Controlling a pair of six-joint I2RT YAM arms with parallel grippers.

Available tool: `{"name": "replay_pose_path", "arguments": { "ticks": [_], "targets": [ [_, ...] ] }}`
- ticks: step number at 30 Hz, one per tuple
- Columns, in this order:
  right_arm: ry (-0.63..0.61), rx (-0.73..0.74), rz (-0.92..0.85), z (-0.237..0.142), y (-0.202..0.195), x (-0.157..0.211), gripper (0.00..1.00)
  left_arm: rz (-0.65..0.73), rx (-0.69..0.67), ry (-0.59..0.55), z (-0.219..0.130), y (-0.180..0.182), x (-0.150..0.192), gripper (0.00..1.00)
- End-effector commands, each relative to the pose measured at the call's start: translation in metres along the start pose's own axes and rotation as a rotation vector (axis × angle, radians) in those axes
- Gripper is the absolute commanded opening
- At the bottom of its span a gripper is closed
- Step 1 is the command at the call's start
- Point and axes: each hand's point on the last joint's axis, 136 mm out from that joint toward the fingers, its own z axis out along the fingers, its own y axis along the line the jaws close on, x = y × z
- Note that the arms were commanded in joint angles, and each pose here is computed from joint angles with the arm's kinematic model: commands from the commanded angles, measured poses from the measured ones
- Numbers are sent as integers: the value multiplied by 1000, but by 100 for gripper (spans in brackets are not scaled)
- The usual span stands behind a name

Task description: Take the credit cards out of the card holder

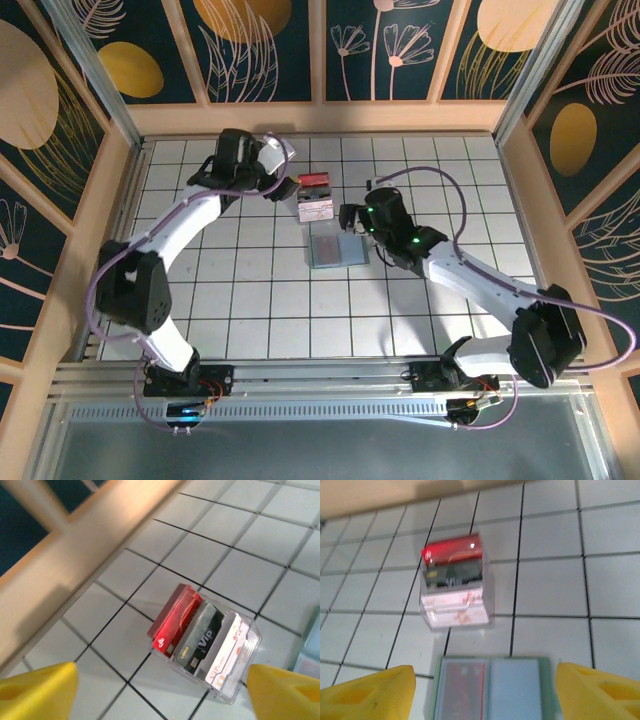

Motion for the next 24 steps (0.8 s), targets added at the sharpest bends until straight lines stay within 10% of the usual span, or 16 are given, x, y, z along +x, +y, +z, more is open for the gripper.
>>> {"name": "replay_pose_path", "arguments": {
  "ticks": [1, 12, 24],
  "targets": [
    [108, 42, 3, 11, 10, 28, 68, -196, -267, -176, -35, 39, -26, 99],
    [379, 75, -67, 54, 43, 107, 58, -653, -674, -300, -109, 70, 40, 99],
    [466, 90, -110, 80, 45, 133, 58, -826, -724, -373, -127, 59, 80, 99]
  ]
}}
